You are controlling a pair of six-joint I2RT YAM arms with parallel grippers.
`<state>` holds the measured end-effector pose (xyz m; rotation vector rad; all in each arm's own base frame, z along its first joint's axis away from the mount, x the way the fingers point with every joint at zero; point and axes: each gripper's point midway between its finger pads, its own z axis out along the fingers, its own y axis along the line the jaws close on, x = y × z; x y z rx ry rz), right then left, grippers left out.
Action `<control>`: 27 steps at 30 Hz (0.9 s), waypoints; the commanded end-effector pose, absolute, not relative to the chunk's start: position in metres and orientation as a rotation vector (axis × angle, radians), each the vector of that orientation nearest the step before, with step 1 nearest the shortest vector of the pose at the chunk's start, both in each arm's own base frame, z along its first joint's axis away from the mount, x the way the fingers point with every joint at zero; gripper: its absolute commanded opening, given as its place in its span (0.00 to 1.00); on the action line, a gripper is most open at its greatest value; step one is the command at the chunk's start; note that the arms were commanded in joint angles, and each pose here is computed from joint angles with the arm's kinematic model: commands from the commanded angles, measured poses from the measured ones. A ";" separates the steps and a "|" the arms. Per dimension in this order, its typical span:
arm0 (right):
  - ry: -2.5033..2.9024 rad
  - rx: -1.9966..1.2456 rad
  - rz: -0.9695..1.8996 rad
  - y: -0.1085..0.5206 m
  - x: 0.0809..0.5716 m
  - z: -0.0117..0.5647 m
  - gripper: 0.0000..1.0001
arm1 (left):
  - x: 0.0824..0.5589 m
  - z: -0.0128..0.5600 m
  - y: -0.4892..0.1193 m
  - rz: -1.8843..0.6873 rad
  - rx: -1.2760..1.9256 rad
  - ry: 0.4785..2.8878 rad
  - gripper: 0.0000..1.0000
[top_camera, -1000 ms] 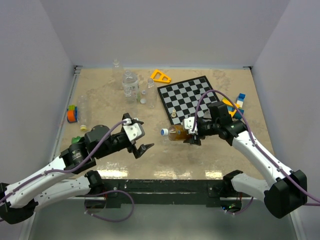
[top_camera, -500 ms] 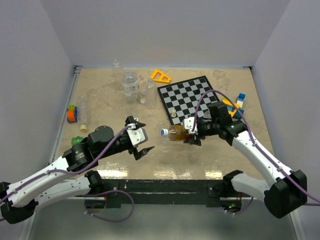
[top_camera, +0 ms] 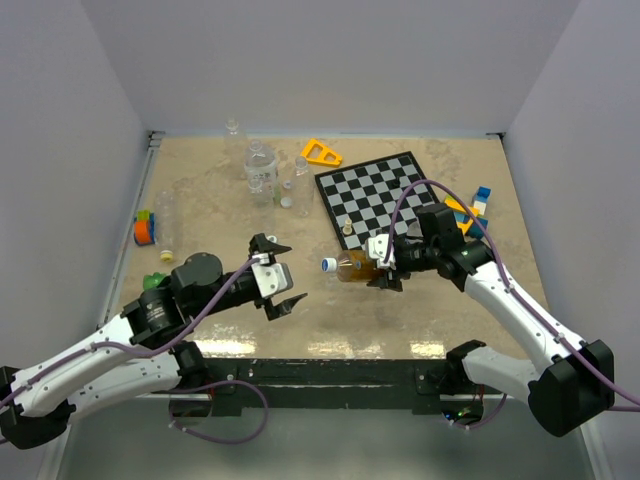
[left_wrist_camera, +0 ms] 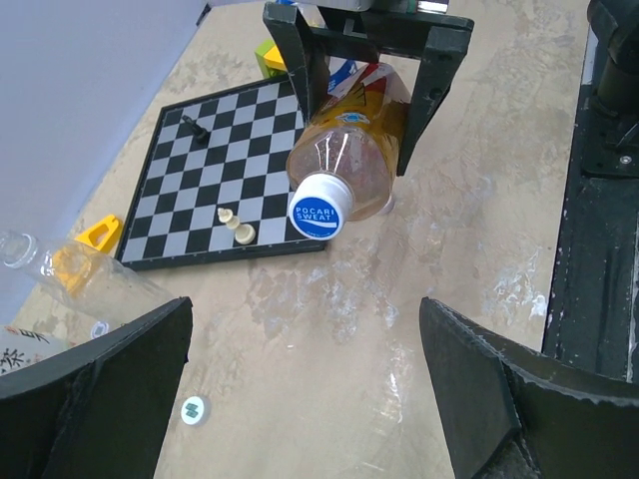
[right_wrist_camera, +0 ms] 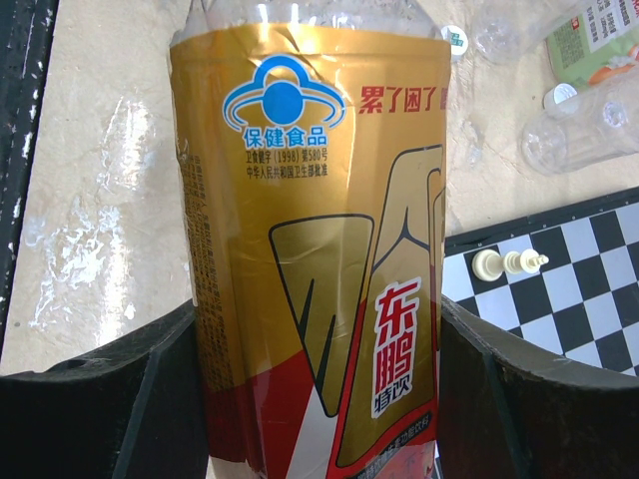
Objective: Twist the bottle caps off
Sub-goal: Unscrew the bottle cap from the plastic bottle.
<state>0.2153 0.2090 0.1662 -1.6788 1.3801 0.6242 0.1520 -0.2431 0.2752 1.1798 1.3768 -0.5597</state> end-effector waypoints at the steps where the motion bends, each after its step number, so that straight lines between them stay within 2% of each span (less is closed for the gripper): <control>1: 1.361 -1.683 0.623 0.211 0.216 0.168 0.06 | 0.151 0.287 -0.245 -0.544 1.207 1.277 1.00; 27: 1.361 -1.686 0.624 0.211 0.215 0.167 0.06 | 0.164 0.289 -0.269 -0.471 1.321 1.169 1.00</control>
